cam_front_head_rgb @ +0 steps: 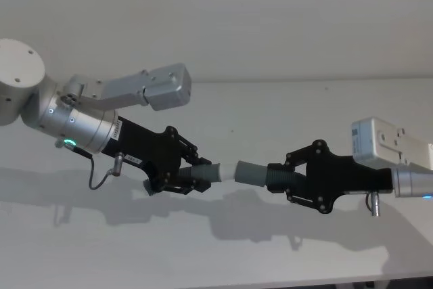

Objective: Use both hands to pick up one end of the pipe from the table, align the ends, and insert them.

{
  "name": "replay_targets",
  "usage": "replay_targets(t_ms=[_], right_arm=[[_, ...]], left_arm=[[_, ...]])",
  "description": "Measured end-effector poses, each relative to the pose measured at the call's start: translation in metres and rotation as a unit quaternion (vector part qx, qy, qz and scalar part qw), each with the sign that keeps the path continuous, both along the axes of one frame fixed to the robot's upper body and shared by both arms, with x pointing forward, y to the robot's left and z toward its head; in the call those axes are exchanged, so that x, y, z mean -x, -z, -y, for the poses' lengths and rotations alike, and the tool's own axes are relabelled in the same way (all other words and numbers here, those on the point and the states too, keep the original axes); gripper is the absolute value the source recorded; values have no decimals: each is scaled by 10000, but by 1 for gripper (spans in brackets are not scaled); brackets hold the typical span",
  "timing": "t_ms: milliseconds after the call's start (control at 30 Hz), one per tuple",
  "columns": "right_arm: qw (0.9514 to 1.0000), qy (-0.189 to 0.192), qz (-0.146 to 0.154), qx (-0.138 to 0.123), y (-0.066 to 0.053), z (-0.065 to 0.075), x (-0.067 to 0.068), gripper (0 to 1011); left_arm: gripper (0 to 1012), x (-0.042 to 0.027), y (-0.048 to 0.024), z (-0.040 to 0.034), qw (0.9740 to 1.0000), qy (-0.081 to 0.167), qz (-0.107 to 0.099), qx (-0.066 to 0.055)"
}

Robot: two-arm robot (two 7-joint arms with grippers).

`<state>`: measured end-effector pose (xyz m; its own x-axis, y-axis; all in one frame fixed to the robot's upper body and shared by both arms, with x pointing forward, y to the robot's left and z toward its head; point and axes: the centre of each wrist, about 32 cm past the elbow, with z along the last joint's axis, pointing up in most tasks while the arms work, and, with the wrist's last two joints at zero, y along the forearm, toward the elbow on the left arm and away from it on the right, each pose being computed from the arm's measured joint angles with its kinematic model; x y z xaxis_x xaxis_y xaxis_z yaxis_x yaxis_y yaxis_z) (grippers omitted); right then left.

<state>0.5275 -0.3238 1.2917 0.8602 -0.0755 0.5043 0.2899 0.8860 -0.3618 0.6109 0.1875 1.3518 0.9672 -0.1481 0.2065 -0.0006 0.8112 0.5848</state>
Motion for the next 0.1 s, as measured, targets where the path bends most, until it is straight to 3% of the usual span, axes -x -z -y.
replay_targets(t_ms=[100], right_arm=[[10000,-4,1,1,0,0,0,252]], left_arm=[[339,0,0,0,10000,-4,3,-3]])
